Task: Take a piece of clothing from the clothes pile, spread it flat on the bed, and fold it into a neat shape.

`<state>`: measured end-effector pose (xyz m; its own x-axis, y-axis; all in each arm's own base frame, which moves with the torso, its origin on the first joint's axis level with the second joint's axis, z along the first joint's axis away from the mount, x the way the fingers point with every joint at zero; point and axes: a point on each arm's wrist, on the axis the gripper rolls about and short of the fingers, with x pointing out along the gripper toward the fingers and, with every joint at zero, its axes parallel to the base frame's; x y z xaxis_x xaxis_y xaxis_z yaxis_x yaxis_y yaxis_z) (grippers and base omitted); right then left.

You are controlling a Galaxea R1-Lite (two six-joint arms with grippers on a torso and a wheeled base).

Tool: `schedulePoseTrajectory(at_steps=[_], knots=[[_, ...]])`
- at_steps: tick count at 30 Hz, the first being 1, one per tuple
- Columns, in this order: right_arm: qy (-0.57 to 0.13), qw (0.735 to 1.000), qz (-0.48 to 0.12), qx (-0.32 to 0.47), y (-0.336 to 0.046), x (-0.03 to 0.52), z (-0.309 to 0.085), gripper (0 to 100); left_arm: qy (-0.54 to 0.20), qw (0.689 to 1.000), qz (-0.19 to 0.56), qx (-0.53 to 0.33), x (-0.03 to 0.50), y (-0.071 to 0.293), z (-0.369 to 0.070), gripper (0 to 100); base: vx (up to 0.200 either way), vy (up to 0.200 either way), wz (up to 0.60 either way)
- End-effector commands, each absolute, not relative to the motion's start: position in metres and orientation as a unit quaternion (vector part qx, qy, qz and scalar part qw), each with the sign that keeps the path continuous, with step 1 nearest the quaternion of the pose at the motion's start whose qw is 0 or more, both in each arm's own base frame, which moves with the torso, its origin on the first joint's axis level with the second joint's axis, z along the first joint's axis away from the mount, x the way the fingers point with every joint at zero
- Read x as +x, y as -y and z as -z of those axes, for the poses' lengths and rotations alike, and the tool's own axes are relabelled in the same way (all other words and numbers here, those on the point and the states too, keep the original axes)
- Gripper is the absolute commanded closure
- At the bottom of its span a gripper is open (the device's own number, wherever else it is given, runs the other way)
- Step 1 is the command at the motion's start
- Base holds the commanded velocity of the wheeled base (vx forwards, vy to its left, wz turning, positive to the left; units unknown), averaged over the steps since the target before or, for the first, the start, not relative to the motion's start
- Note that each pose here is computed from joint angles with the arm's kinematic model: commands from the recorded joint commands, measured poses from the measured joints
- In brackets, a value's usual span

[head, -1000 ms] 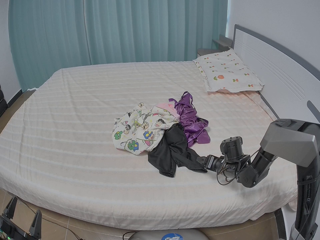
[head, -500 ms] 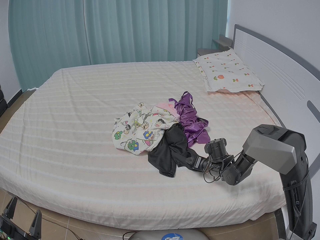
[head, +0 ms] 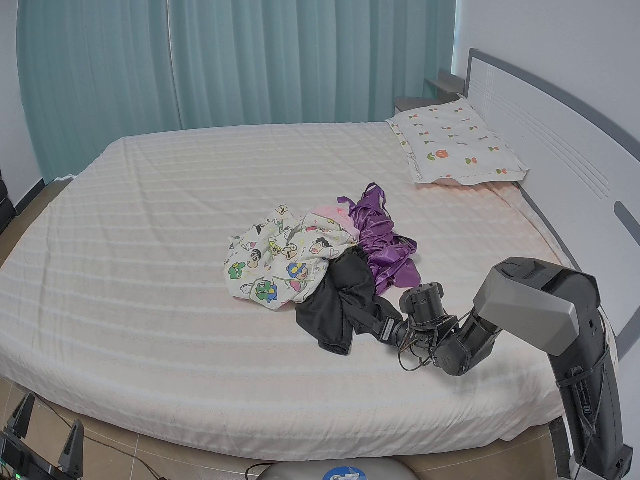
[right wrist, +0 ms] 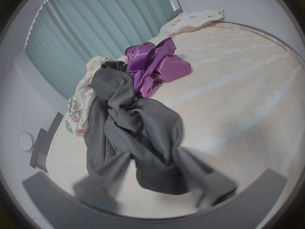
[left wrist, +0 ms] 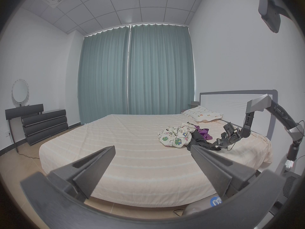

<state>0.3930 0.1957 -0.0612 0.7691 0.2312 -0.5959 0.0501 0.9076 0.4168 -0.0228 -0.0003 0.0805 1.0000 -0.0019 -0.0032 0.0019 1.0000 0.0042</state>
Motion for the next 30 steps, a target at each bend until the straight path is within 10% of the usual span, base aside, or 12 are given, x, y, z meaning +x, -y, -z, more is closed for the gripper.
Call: schedulePoseTrajectory(at_steps=[1,14,30], knots=[[-0.33,0.919,-0.044,0.211,-0.196,0.392,0.057,100,-0.006,1.0,0.001,0.002,-0.022,0.0,-0.076,0,0.0,0.0,0.0],[-0.309,0.909,-0.041,0.277,-0.191,0.38,0.026,100,0.069,0.996,0.02,-0.05,-0.032,0.001,-0.147,0,0.0,0.0,0.0],[-0.303,0.91,-0.046,0.281,-0.191,0.377,0.021,100,-0.282,0.95,0.114,-0.071,0.116,0.02,-0.13,0,0.0,0.0,0.0]])
